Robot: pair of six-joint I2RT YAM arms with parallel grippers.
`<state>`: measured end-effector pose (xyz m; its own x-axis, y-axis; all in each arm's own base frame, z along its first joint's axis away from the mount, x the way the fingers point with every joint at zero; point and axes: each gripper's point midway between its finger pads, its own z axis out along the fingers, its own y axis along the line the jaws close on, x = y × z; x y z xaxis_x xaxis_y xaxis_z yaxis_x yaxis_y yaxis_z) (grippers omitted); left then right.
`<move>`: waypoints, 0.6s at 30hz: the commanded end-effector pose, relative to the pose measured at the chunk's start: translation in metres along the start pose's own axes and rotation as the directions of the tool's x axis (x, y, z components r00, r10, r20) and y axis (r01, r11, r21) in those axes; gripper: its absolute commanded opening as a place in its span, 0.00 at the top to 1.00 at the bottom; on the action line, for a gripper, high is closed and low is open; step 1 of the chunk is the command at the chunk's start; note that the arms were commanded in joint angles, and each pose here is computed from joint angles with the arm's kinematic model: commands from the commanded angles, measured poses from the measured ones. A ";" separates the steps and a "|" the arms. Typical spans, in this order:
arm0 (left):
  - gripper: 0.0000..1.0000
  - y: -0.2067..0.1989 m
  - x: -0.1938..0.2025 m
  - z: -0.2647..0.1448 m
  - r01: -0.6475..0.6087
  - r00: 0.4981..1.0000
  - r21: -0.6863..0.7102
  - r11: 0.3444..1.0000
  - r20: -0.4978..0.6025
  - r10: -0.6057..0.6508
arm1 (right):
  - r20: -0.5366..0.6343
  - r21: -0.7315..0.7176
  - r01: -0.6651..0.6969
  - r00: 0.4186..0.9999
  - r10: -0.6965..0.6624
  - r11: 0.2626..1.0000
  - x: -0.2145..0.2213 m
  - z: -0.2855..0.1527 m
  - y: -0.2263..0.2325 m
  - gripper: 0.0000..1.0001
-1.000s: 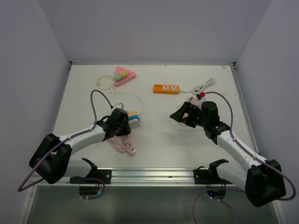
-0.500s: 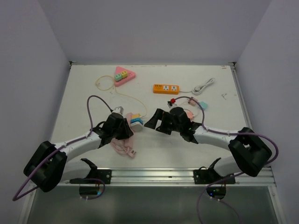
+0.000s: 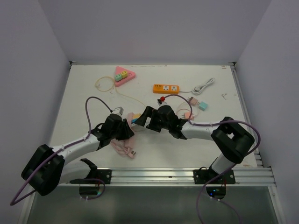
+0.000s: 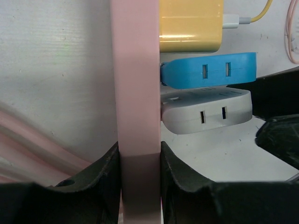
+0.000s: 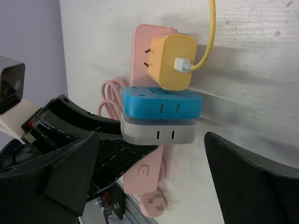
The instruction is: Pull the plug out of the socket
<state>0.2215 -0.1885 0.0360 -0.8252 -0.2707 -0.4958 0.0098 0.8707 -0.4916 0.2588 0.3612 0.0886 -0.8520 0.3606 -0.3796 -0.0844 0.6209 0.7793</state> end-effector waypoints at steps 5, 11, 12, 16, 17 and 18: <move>1.00 -0.030 -0.022 -0.007 -0.016 0.996 0.130 0.991 0.088 0.004 | 0.027 -0.040 -0.021 0.999 0.023 0.999 -0.003 0.015 0.018 0.04; 1.00 -0.032 -0.022 -0.007 -0.014 0.996 0.138 0.990 0.089 0.001 | 0.021 -0.046 -0.024 0.999 0.025 0.999 0.003 0.021 0.015 0.11; 1.00 -0.031 -0.022 -0.007 -0.014 0.996 0.138 0.990 0.087 0.002 | 0.020 -0.048 -0.024 0.999 0.025 0.999 0.003 0.021 0.015 0.11; 1.00 -0.030 -0.020 -0.007 -0.012 0.996 0.137 0.990 0.086 0.000 | 0.027 -0.058 -0.026 0.999 0.027 0.998 0.002 0.021 0.017 0.16; 1.00 -0.030 -0.020 -0.007 -0.012 0.996 0.137 0.990 0.086 0.000 | 0.032 -0.066 -0.027 0.999 0.029 0.997 0.001 0.021 0.019 0.16; 1.00 -0.029 -0.020 -0.007 -0.010 0.996 0.137 0.990 0.085 -0.001 | 0.035 -0.071 -0.031 0.999 0.033 0.997 0.000 0.021 0.020 0.17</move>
<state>0.2205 -0.1894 0.0375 -0.8207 -0.2741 -0.5012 0.0194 0.8635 -0.5040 0.2538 0.3765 0.0692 -0.8685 0.3554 -0.3455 -0.0613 0.6147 0.7863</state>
